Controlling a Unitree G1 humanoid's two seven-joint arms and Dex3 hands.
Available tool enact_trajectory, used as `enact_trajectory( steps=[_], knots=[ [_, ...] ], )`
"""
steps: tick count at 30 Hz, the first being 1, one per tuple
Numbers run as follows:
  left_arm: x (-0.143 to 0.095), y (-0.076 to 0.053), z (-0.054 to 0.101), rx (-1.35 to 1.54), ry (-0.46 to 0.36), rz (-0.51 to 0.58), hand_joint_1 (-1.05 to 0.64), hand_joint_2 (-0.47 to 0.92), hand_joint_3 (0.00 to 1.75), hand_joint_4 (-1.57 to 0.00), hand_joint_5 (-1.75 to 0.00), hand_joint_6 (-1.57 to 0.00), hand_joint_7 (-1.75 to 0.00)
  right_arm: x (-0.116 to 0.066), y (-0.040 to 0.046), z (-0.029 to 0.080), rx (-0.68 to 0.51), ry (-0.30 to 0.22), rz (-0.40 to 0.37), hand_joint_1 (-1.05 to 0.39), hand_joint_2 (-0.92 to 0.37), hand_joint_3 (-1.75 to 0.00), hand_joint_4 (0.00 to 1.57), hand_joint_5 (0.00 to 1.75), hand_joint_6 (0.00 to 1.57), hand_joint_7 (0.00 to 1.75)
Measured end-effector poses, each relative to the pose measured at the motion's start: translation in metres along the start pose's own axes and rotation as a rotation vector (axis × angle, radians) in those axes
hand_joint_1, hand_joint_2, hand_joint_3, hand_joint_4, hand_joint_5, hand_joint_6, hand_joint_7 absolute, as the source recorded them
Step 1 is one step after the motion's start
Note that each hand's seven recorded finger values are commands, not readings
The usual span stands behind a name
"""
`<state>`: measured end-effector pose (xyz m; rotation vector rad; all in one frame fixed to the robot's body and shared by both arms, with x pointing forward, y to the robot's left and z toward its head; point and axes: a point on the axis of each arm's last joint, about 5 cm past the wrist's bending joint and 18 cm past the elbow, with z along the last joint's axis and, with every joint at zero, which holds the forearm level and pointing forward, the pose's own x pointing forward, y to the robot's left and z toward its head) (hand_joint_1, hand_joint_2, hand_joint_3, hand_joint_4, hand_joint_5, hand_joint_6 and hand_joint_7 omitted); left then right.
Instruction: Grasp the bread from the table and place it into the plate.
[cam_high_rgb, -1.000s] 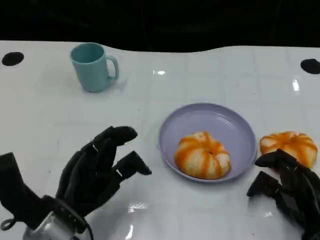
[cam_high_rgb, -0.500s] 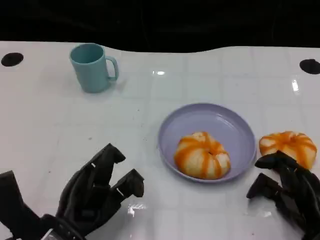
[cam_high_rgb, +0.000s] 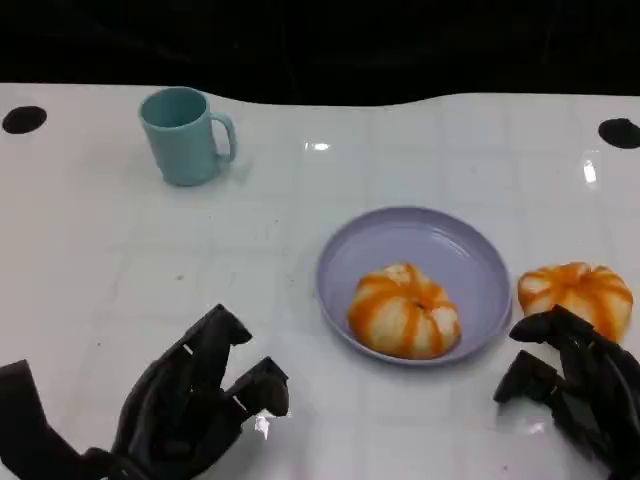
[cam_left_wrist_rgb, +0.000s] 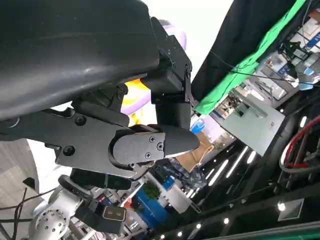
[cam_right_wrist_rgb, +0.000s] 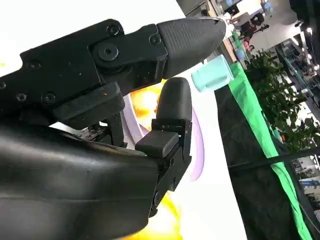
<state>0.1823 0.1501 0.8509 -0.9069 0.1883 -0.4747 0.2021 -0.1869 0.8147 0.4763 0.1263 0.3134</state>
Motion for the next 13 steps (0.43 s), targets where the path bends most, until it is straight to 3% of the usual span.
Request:
enact_trajectory(
  steps=[13],
  knots=[
    [0.0007, -0.0002, -0.0061, 0.021, -0.022, 0.009, -0.53, 0.92, 0.37, -0.82, -1.75, -0.64, -1.70, -0.0004, -0.0012, 0.0005, 0.013, 0.007, 0.007, -0.54, -0.92, -0.20, 0.59, 1.61, 0.58, 1.23]
  ],
)
